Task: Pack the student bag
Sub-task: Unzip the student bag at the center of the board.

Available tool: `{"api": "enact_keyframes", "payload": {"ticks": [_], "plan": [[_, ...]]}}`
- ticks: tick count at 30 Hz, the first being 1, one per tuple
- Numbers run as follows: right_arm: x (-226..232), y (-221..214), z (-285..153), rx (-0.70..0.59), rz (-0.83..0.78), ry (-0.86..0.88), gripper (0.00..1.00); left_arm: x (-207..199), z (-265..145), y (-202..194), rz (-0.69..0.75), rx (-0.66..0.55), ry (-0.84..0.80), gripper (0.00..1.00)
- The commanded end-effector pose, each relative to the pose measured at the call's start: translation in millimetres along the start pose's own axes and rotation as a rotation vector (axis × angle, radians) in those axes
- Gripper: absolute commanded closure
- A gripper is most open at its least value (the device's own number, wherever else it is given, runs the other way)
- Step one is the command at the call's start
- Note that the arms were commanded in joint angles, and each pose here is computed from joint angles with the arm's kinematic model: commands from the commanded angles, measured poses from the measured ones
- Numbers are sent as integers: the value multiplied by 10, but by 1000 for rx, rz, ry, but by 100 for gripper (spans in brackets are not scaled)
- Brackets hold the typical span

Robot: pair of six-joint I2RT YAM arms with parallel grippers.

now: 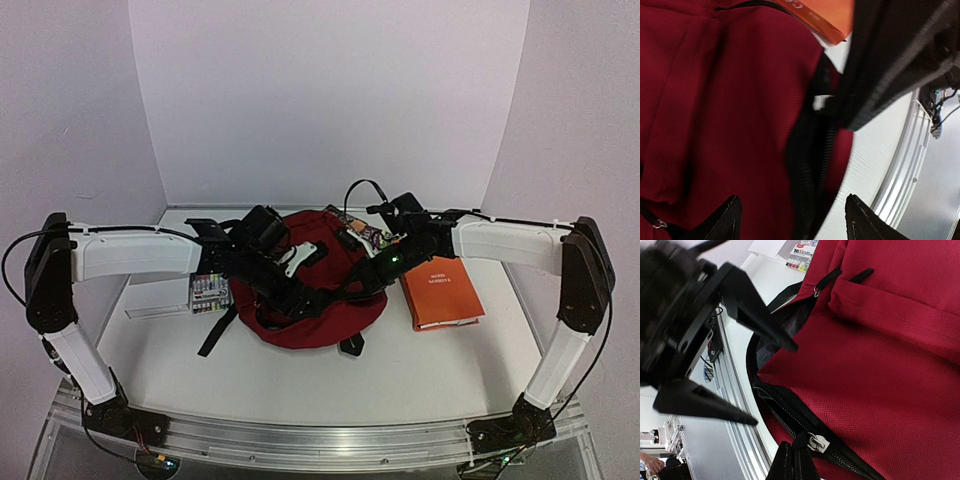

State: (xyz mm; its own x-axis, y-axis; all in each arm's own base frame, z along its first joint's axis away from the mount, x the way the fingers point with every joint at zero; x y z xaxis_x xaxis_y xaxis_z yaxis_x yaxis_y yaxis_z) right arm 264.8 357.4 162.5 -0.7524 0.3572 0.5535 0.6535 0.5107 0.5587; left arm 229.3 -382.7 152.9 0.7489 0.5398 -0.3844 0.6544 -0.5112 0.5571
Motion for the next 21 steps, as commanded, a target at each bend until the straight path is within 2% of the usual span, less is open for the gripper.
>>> {"api": "enact_keyframes", "payload": {"ticks": [1,5,7,9,12,21], "plan": [[227,244,-164,-76,-89,33,100,-182,-41,239,40,-63,-58,34],[244,217,-206,-75,-101,21,100,-178,3,157,33,-33,-73,55],[244,203,-217,-72,-101,17,100,-136,31,91,13,-18,-59,73],[229,191,-235,-70,-103,5,100,-75,10,32,-1,-15,-24,85],[109,146,-304,-68,-87,-25,100,-4,-78,-70,-10,-15,21,99],[-460,-124,-636,-30,-33,-151,100,133,-383,-424,-7,36,130,100]]}}
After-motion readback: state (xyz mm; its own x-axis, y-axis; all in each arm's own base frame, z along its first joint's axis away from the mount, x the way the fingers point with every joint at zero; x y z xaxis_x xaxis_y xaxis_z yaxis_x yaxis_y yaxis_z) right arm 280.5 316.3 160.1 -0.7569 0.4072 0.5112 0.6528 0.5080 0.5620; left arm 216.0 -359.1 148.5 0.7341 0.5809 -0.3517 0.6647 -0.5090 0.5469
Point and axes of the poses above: each gripper's point midway between its finger pads, its own z axis out along the fingers, its own x axis along the line the jaws close on, y = z × x, the point moved 1 cm from there along -z, back along the fingers, and after that the axes turned 5 degrees about -z, right-handed, at the moved point
